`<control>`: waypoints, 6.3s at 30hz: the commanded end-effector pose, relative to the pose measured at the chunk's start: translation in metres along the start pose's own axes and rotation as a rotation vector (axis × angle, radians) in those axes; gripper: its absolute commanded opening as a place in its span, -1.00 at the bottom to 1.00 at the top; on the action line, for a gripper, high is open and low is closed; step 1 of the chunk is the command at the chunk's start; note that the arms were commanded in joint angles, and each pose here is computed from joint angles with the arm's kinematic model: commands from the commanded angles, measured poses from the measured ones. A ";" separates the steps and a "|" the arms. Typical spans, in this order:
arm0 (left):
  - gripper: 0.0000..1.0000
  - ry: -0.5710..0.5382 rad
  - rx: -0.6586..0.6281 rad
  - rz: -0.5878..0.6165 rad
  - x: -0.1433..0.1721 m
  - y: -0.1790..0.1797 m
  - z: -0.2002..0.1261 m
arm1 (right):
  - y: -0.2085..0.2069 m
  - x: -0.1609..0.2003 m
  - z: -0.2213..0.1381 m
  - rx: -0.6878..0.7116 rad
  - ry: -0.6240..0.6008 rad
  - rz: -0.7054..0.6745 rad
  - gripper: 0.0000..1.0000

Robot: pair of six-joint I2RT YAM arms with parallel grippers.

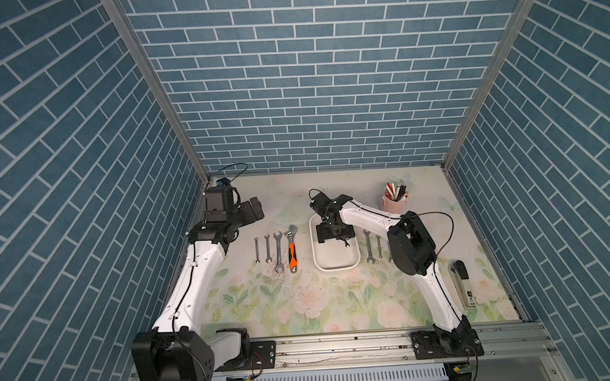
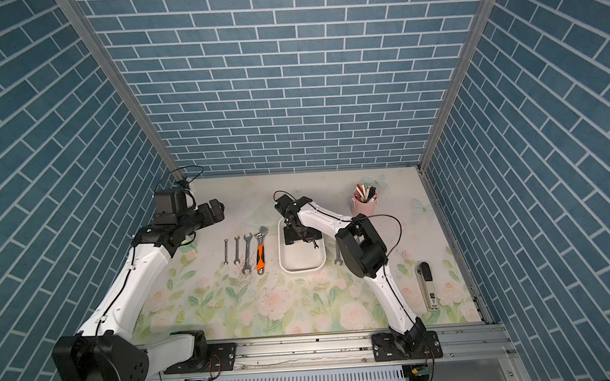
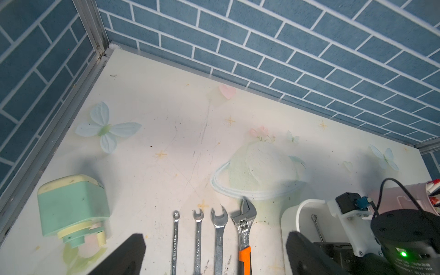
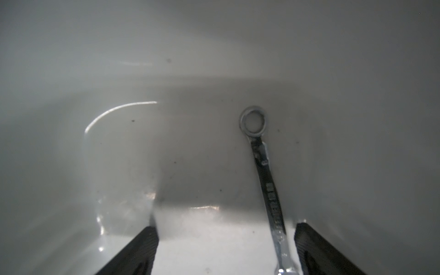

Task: Take out the wrench from the storage box
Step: Pick up the wrench from the storage box, then place the wrench at the center of the board, then adjust the wrench at the center of the board.

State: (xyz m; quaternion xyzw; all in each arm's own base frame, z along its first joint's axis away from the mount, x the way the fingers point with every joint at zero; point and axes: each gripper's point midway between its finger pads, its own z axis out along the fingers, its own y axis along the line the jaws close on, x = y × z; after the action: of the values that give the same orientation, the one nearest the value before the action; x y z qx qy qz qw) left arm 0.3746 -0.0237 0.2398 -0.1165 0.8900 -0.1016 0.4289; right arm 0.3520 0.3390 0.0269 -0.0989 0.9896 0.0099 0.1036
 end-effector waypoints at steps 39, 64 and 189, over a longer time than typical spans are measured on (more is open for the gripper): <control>0.96 0.012 0.007 -0.011 0.004 0.003 0.004 | -0.017 -0.006 -0.014 -0.016 0.050 0.057 -0.17; 0.96 0.013 0.018 -0.017 0.004 0.003 0.004 | -0.018 0.012 0.018 -0.030 0.157 0.061 -0.46; 0.97 0.079 0.014 -0.035 0.017 0.010 0.020 | -0.225 0.057 -0.009 -0.005 0.062 0.228 -0.62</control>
State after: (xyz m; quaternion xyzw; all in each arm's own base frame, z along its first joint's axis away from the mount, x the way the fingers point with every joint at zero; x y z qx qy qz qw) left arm 0.3783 -0.0225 0.2149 -0.1223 0.9029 -0.1175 0.3951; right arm 0.3445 0.1078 0.0193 0.0134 0.9972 0.0144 0.0722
